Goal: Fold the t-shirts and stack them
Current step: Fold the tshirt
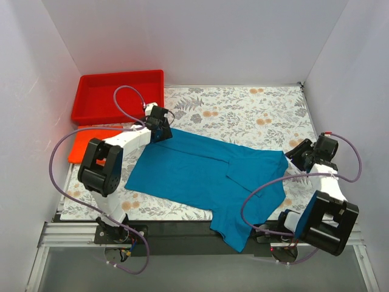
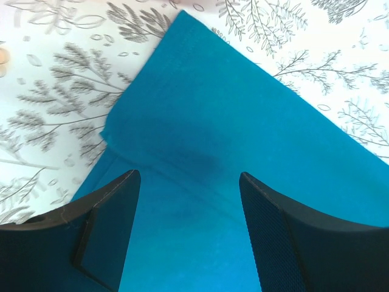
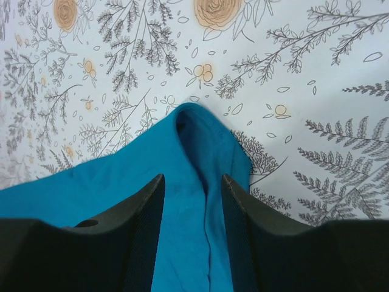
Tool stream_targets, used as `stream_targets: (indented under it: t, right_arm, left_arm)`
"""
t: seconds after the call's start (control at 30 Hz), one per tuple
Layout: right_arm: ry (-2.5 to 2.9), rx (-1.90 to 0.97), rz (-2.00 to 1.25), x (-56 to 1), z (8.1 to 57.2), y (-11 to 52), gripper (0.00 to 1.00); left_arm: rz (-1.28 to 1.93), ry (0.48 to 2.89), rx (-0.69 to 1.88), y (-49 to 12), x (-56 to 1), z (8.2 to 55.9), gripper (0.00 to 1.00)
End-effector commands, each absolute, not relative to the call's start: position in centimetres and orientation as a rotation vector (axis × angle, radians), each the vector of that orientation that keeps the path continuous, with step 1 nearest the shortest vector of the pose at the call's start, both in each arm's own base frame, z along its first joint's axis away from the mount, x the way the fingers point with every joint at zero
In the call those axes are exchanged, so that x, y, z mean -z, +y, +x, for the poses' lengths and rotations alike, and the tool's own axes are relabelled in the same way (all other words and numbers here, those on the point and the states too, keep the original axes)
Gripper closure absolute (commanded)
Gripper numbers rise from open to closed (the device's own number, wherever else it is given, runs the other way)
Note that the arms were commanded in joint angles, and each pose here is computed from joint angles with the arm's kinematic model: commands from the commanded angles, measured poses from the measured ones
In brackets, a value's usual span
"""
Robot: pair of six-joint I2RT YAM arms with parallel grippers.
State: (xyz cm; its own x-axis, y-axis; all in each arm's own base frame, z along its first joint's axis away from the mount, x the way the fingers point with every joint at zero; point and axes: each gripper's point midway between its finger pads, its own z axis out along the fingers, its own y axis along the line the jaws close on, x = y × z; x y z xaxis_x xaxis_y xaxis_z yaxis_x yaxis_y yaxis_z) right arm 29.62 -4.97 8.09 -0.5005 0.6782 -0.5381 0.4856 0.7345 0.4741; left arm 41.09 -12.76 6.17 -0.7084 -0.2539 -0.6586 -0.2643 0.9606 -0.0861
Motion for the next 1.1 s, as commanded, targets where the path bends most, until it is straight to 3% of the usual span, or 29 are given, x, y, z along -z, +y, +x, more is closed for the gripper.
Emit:
stream_targets:
  t: [0.0, 0.53, 0.57, 0.67, 0.7, 0.8, 1.07]
  right_arm:
    - [2.058, -0.560, 0.841, -9.2, 32.4, -4.5, 0.51]
    - [2.152, -0.673, 0.769, -4.7, 34.1, -3.8, 0.57]
    - [2.161, -0.675, 0.773, -4.3, 34.2, -4.0, 0.58]
    - [2.173, -0.689, 0.781, -3.7, 34.5, -4.2, 0.75]
    - [2.174, -0.688, 0.782, -3.6, 34.7, -4.3, 0.86]
    - [2.173, -0.640, 0.771, -3.6, 35.3, -5.3, 0.99]
    - [2.202, -0.626, 0.717, -2.4, 38.8, -7.2, 0.99]
  left_arm:
    - [-0.357, 2.375, 0.001, -13.4, -6.4, 42.5, 0.35]
    - [-0.393, 2.430, -0.113, -11.7, -3.3, 41.2, 0.36]
    - [-0.391, 2.434, -0.124, -11.6, -3.2, 41.1, 0.36]
    - [-0.389, 2.448, -0.153, -11.1, -2.8, 40.8, 0.36]
    - [-0.391, 2.453, -0.164, -11.0, -2.6, 40.6, 0.36]
    - [-0.403, 2.468, -0.200, -10.5, -2.1, 40.2, 0.38]
    - [-0.527, 2.519, -0.158, -11.1, -0.4, 40.3, 0.40]
